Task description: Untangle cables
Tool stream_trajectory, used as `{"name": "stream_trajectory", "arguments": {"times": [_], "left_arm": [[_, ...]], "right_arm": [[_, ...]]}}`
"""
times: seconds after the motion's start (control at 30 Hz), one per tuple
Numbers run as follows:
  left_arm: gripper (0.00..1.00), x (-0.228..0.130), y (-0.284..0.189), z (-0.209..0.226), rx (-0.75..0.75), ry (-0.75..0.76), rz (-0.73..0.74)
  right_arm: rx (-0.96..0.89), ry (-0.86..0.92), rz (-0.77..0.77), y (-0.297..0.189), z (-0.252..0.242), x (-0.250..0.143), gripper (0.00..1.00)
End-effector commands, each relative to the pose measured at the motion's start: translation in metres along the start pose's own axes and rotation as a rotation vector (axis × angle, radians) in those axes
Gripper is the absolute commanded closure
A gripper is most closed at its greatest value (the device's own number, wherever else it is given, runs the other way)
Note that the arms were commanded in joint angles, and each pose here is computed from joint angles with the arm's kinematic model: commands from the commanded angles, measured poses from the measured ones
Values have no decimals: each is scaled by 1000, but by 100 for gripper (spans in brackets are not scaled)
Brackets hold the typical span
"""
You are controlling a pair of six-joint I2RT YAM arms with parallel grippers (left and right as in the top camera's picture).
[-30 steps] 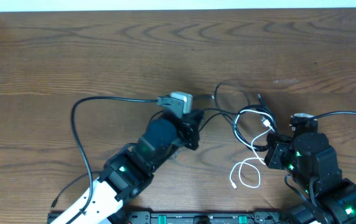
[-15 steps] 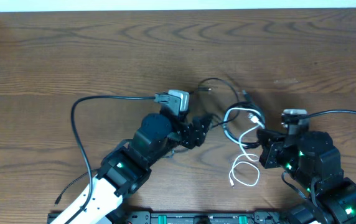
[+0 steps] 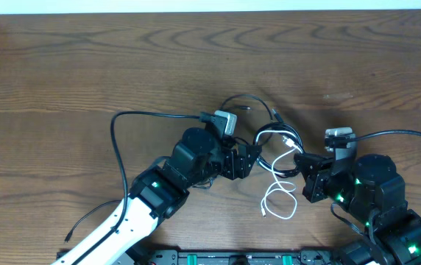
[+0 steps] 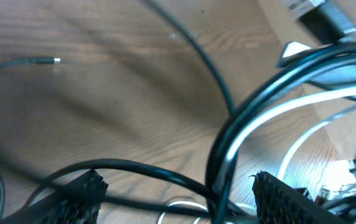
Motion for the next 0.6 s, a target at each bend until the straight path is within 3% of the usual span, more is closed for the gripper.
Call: {"name": "stream_trajectory", "arguments": {"times": [0.0, 0.23, 0.27, 0.3, 0.37, 0.4, 0.57], "left_arm": [[24, 0, 8, 3, 9, -43, 21], [24, 2, 24, 8, 6, -58, 17], [28, 3, 26, 8, 10, -54, 6], [40, 4, 28, 10, 27, -54, -11], [81, 6, 29, 15, 75, -55, -45], [92, 7, 30, 16, 93, -55, -56], [93, 10, 29, 19, 132, -55, -93]], "right_arm": [[70, -20, -3, -3, 5, 1, 99], [127, -20, 14, -4, 9, 0, 99], [137, -21, 17, -4, 10, 0, 99], [143, -20, 20, -4, 11, -1, 99], [148, -20, 22, -4, 11, -1, 99], [147, -20, 21, -4, 11, -1, 99], [77, -16, 14, -3, 6, -1, 99]]}}
Point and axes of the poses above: each gripper's point midway between its finger pads, its own y axis out along the fingers, its own z axis along the line the jaws close on, x = y × z, the point moved 10 cm from there along -y, back along the fingers, and after that the axes turned 6 degrees about -y, right-handed, at the moved point
